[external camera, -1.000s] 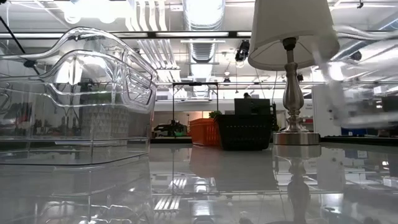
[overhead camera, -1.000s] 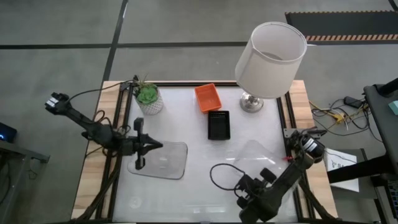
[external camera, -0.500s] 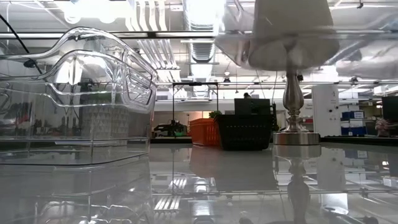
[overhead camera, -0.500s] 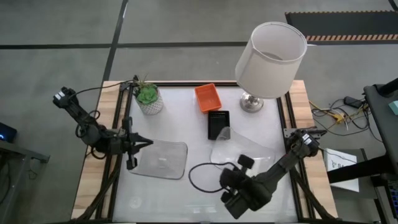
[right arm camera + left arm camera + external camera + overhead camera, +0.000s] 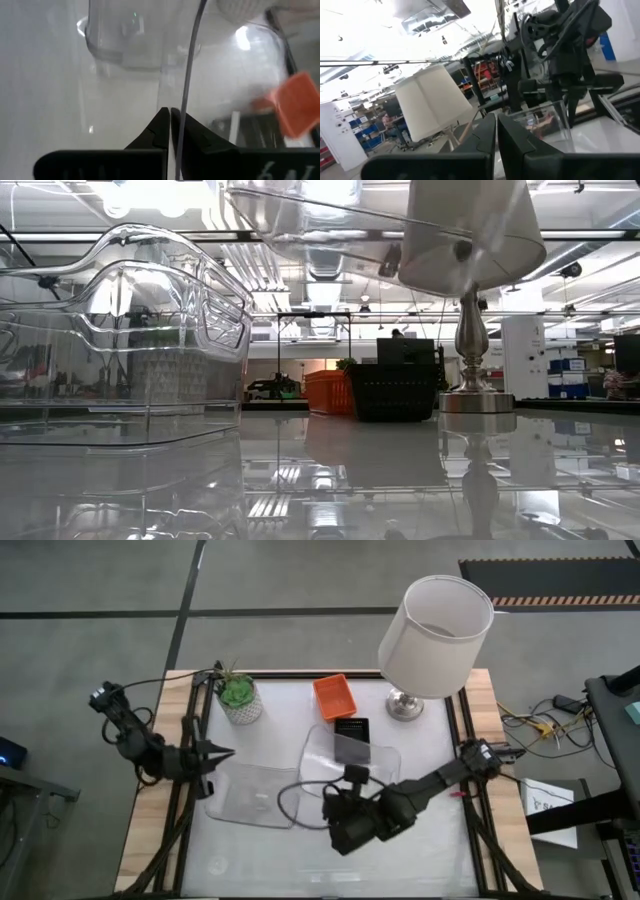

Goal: Stack baskets by color
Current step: Stack the right transparent bin on the stacked transparent bins

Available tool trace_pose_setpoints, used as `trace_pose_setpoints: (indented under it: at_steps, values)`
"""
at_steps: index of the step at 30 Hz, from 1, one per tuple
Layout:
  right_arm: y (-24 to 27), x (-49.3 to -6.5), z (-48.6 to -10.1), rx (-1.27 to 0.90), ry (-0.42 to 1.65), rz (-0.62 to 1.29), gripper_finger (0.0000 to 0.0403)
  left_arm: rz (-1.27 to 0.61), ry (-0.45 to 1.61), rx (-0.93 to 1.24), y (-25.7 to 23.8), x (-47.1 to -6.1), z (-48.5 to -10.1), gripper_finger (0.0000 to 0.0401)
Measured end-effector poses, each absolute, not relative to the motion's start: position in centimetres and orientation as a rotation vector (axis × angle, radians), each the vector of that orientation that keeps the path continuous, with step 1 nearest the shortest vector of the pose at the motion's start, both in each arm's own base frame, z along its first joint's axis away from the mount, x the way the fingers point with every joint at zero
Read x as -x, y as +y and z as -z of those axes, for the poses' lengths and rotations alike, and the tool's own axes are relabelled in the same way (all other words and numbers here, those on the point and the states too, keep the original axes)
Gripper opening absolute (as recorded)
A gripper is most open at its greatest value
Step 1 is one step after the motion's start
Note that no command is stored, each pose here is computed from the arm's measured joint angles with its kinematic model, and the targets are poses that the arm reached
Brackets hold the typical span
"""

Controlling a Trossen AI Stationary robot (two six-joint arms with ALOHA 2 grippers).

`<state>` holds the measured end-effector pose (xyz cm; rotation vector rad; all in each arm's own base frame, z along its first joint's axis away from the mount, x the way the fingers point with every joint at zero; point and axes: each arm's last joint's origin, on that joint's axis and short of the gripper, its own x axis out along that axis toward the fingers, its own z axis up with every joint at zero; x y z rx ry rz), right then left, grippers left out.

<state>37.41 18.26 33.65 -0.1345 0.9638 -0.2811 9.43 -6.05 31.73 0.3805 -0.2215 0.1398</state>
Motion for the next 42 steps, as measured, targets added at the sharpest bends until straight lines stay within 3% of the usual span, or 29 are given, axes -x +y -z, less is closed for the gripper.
trace_pose_setpoints:
  at_steps: [16, 42]
  values:
    - [15.6, -42.8, -35.6, 0.215, 0.645, 0.105, 0.0009, -0.141, -0.228, -0.365, -4.5, -7.8, -30.9, 0.0001]
    - [15.8, -48.4, -32.5, 0.313, 0.445, 0.04, 0.0009, -0.144, -0.42, -0.255, -2.4, -5.4, -34.2, 0.0001]
